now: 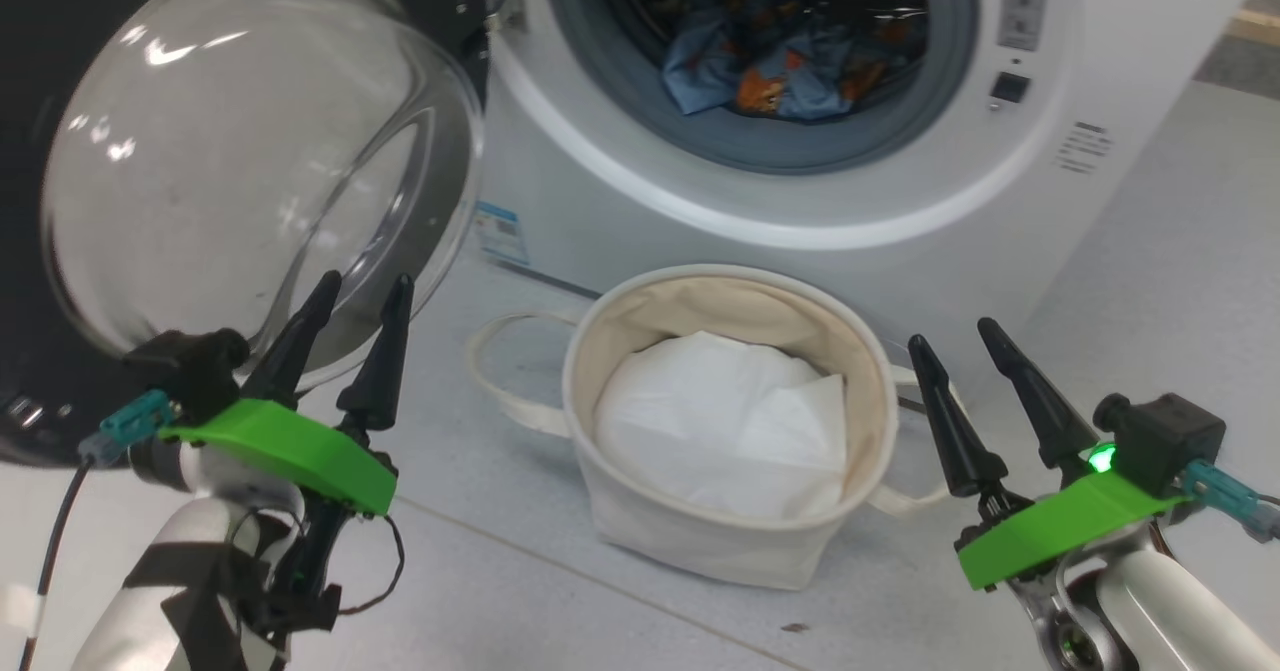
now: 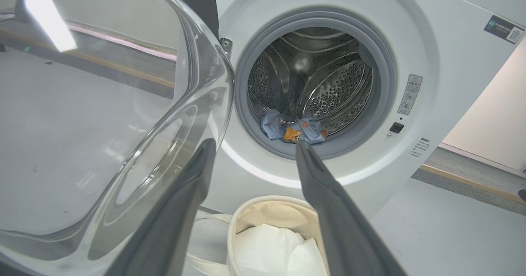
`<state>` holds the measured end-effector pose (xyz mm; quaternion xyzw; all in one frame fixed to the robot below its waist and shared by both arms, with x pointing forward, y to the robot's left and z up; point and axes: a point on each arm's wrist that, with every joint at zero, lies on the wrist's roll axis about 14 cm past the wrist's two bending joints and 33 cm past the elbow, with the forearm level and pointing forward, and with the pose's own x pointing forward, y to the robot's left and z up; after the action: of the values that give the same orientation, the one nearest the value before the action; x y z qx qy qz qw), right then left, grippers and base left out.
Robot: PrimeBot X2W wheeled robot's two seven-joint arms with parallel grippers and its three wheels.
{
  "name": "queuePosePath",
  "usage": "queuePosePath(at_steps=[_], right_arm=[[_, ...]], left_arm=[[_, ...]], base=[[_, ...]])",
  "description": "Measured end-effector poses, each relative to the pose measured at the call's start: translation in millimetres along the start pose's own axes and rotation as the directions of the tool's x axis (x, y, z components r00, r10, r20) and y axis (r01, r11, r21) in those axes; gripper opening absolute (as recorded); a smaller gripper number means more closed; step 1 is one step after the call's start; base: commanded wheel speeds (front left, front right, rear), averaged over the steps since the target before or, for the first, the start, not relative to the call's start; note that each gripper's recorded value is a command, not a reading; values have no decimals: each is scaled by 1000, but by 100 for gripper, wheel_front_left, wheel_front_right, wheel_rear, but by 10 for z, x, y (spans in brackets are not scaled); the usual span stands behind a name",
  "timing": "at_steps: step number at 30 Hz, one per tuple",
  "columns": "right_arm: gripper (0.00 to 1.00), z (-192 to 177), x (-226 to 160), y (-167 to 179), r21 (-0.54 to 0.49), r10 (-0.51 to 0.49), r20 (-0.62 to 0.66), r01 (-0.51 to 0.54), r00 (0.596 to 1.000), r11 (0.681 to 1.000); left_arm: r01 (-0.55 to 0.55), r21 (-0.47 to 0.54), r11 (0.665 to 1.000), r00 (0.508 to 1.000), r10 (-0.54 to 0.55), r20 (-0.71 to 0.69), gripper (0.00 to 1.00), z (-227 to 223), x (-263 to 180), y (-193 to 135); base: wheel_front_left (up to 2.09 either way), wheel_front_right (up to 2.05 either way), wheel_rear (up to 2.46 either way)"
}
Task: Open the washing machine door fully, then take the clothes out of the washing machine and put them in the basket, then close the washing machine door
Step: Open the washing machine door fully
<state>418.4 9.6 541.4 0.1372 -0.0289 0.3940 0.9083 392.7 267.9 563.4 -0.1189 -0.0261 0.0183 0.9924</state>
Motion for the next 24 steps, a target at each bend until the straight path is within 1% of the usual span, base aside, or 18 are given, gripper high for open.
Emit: queuePosePath(at_steps=[4, 9, 18, 24], right_arm=[[100, 58, -186, -142, -13, -64, 8, 64, 998, 998], [100, 196, -394, -329, -37, -143, 38, 145, 989, 989], [100, 412, -796, -624, -70, -274, 86, 280, 958, 957], [100, 500, -974, -721, -81, -326, 108, 335, 939, 939]], left_arm=[[72, -11, 997, 997, -71, 31, 100, 4, 116, -218], [114, -40, 993, 993, -113, 27, 100, -136, 193, -387], [176, -78, 981, 984, -176, 11, 100, -331, 343, -670], [219, -97, 971, 976, -220, 7, 100, -416, 362, -847]], base=[[0, 0, 0], [0, 0, 0], [0, 0, 0], [0, 0, 0]])
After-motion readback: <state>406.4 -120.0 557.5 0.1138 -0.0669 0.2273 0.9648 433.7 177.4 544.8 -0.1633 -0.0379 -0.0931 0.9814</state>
